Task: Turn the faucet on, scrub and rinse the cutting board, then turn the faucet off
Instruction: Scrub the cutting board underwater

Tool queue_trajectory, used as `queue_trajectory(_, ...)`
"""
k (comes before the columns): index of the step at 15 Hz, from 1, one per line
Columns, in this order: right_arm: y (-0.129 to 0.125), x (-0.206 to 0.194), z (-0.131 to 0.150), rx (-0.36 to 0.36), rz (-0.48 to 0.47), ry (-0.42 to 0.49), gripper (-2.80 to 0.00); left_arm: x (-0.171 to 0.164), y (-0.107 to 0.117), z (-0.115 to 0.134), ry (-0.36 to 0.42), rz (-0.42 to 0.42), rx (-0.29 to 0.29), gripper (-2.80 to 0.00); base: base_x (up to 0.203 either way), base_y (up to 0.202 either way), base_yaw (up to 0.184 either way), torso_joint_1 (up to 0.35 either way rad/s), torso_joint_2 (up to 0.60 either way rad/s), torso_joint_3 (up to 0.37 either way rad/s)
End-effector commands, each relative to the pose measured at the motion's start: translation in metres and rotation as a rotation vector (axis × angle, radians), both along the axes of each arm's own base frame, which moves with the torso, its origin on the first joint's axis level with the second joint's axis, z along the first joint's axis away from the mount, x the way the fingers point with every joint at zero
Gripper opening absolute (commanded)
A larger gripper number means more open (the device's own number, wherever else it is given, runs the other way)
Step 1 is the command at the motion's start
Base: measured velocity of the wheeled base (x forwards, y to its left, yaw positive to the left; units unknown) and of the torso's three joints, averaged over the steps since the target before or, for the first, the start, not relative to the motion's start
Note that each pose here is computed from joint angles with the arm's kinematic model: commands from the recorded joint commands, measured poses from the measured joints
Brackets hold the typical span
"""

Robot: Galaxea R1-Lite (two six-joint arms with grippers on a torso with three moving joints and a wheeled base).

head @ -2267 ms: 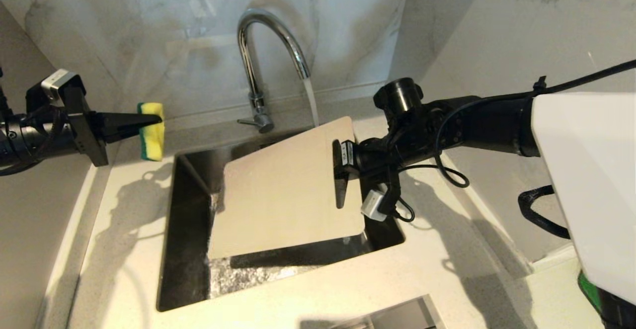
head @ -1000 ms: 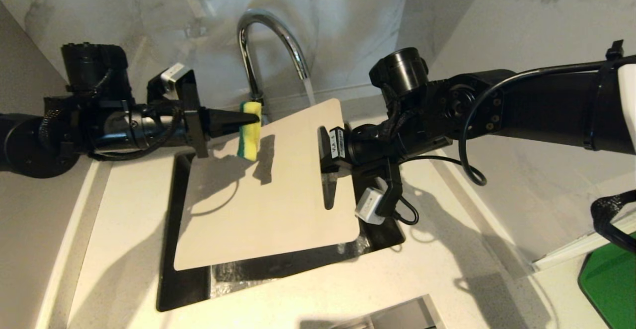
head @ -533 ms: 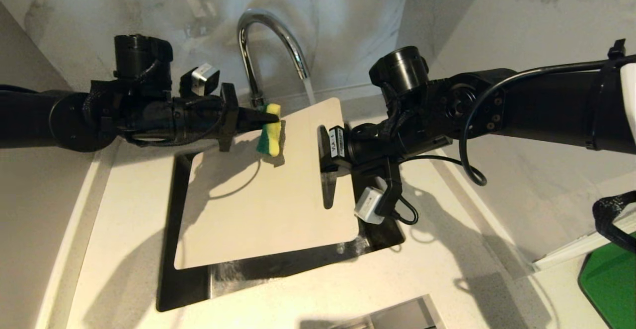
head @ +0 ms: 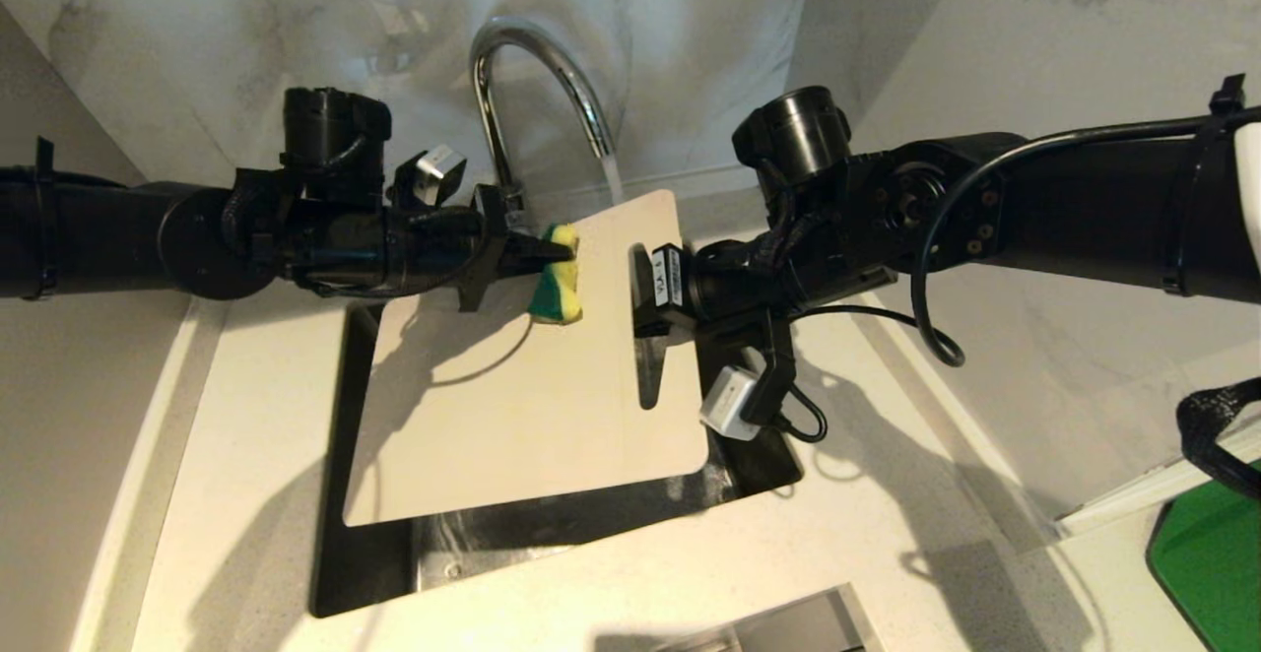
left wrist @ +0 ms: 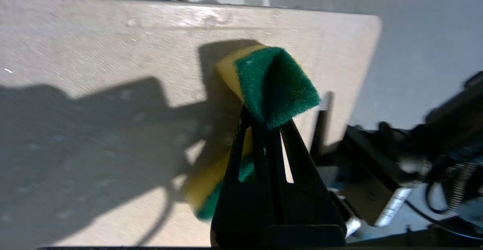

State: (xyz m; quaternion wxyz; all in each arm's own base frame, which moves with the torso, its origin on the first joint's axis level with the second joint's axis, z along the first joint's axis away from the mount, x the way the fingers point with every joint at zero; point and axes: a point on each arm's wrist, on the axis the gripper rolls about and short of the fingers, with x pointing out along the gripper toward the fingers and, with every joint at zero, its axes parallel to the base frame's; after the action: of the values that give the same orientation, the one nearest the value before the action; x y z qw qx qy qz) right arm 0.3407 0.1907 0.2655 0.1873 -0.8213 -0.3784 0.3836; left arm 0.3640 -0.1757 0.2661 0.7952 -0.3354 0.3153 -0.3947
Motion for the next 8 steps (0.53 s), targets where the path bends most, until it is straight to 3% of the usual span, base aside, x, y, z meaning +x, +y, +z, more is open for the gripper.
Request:
queue_trajectory(1, 0.001, -0.001, 0.001, -0.004, 0.013, -0.012, -2.8, 0.005, 0.005, -0.011, 0.024, 0.011, 0.017, -2.8, 0.0, 0.0, 0.0, 0.0, 0.0, 0.0)
queue_trajectory(8, 0.001, -0.001, 0.001, -0.003, 0.013, -0.011, -2.8, 0.017, 0.043, -0.057, 0.066, 0.064, 0.129, -2.8, 0.0, 0.0, 0.0, 0.0, 0.0, 0.0)
